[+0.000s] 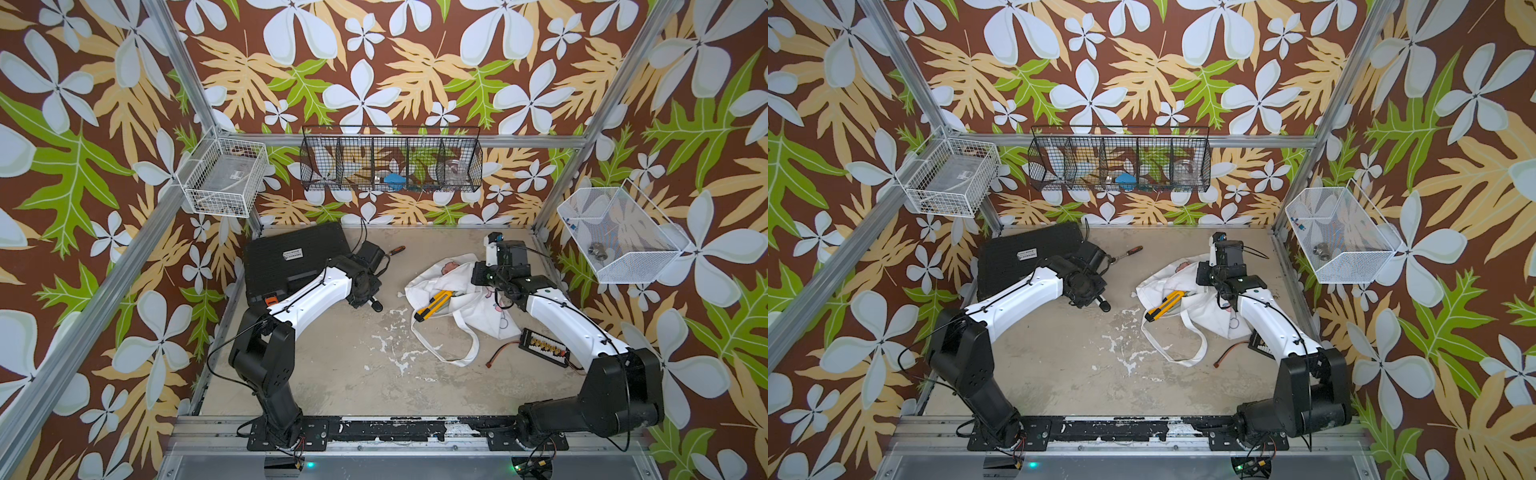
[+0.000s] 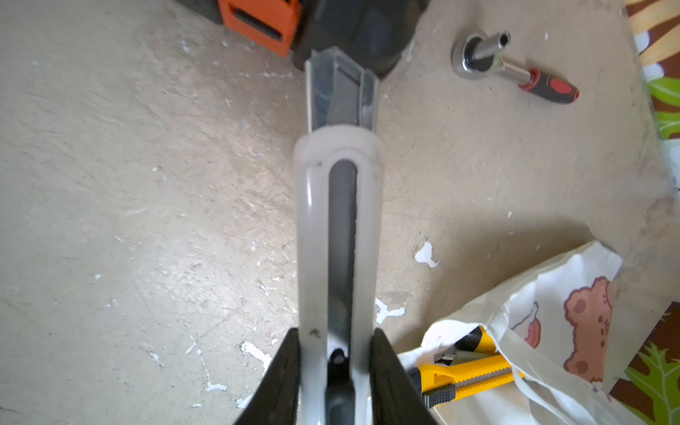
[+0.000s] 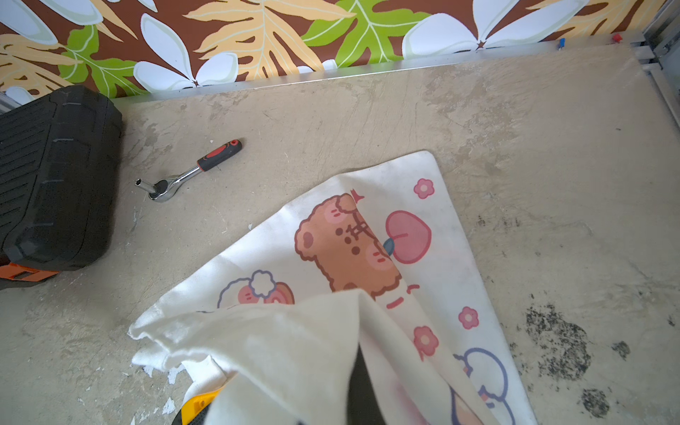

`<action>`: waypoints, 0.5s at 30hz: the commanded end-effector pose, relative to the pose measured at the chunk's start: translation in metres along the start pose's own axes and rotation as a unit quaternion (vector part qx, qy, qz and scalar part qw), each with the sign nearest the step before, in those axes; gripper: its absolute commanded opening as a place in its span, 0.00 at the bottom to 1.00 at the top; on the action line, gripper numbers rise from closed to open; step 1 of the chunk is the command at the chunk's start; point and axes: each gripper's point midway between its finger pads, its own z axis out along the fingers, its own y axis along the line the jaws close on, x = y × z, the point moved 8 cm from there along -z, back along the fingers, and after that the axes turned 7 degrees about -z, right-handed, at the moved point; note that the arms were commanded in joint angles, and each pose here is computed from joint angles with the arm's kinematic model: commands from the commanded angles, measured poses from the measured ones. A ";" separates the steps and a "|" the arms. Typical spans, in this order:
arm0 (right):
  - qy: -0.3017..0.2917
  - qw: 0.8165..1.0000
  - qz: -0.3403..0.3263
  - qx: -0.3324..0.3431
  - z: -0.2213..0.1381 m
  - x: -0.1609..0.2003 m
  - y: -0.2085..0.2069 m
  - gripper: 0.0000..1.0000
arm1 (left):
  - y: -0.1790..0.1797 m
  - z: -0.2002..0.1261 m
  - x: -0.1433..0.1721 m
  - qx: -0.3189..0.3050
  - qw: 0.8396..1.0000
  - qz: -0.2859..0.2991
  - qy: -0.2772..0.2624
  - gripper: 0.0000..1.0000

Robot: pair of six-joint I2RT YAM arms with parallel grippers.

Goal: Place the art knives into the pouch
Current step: Place the utility knife in the pouch.

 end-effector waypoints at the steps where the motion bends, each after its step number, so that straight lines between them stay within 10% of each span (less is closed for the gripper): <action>1: -0.005 1.000 -0.003 0.009 0.000 -0.004 -0.001 0.00 | -0.015 -0.003 0.013 -0.002 1.000 0.021 -0.002 0.31; 15: 0.000 1.000 0.000 0.016 0.002 -0.002 -0.003 0.00 | -0.056 -0.011 0.082 0.018 0.987 0.158 0.024 0.31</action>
